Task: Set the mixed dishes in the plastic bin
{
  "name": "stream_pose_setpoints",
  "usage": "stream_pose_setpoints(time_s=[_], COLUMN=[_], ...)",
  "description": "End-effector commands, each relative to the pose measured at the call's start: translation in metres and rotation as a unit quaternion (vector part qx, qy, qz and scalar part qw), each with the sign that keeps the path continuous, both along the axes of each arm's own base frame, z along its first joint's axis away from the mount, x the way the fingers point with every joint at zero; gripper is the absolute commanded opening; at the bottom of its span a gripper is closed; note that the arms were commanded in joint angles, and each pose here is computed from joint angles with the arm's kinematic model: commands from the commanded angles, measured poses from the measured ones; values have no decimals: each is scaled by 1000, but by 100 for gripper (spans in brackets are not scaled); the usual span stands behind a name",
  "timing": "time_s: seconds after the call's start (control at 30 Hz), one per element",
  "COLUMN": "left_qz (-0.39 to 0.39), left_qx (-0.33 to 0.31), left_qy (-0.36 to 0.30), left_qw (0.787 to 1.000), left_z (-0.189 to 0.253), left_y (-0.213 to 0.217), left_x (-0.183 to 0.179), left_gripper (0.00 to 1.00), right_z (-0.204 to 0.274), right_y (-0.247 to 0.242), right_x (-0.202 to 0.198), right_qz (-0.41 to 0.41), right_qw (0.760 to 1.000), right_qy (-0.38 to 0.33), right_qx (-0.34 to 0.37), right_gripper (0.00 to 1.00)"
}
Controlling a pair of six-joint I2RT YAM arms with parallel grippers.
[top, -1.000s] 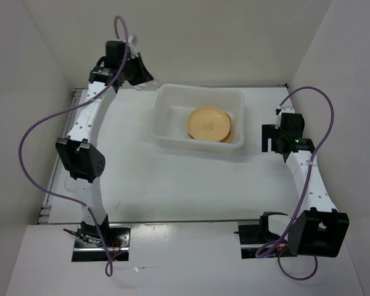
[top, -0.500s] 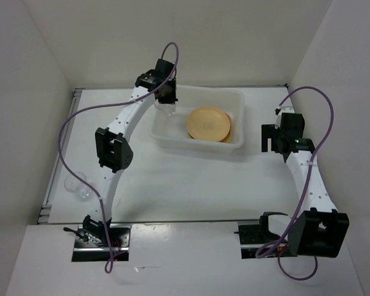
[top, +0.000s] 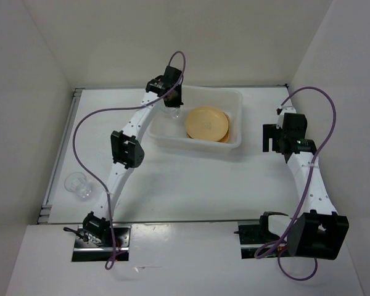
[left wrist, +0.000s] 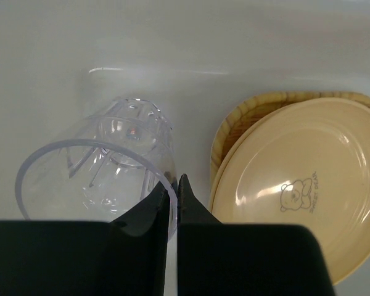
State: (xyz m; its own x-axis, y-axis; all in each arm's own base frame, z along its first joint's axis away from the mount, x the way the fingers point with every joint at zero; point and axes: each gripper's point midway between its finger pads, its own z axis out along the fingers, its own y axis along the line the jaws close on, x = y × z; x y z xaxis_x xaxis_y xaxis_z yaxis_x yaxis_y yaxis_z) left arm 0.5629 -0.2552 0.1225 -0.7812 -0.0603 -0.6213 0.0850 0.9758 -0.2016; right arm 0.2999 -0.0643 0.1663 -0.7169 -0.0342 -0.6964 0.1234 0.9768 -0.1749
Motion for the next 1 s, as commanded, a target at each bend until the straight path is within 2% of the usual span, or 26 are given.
stream_pose_setpoints(time_s=[0.0,0.03,0.13,0.23,0.37,0.43,0.5,0.6,0.63,0.73,0.83,0.87,0.9,0.93,0.97], left_qz=[9,9,9,9,6,9,18,24,30,43,97,110,136,184,222], left_qx=[-16,-16,-12,-8,-11,-11,-18,-40,-58,-65,-42,-10,-2,50,70], left_qy=[-29,-30,-22,-13,-11,-20,-57,-148,-188,-268,-261,-202,-172,-134,-110], left_qw=[999,999,1000,1000,1000,1000,998,988,980,960,959,973,976,973,966], left_z=[20,19,10,-1,-1,8,42,129,174,252,271,237,223,209,196], left_y=[-4,-4,-3,-3,-4,-3,1,7,16,43,76,83,91,111,123], left_x=[8,9,8,7,6,7,10,11,7,-4,-26,-34,-41,-66,-75], left_gripper=[5,9,14,22,41,56,62,66,66,67,67,67,67,74,79], right_z=[13,13,13,13,10,10,10,7,7,1,-2,-2,-2,-2,-5], right_y=[-4,-4,-6,-6,-6,-6,-6,-7,-5,-4,0,2,2,2,6], right_x=[2,2,1,1,2,2,2,2,3,4,5,6,6,6,7], right_qz=[-1,-1,-6,-6,-6,-6,-6,-6,-2,4,12,20,20,20,28], right_qw=[1000,1000,1000,1000,1000,1000,1000,1000,1000,1000,1000,1000,1000,1000,999], right_qy=[-23,-23,-23,-23,-19,-19,-19,-14,-15,-4,0,0,0,0,5], right_qx=[-5,-5,-5,-5,-4,-4,-4,-4,-1,1,9,11,11,11,15], right_gripper=[94,94,94,94,94,94,94,94,94,94,92,92,92,92,92])
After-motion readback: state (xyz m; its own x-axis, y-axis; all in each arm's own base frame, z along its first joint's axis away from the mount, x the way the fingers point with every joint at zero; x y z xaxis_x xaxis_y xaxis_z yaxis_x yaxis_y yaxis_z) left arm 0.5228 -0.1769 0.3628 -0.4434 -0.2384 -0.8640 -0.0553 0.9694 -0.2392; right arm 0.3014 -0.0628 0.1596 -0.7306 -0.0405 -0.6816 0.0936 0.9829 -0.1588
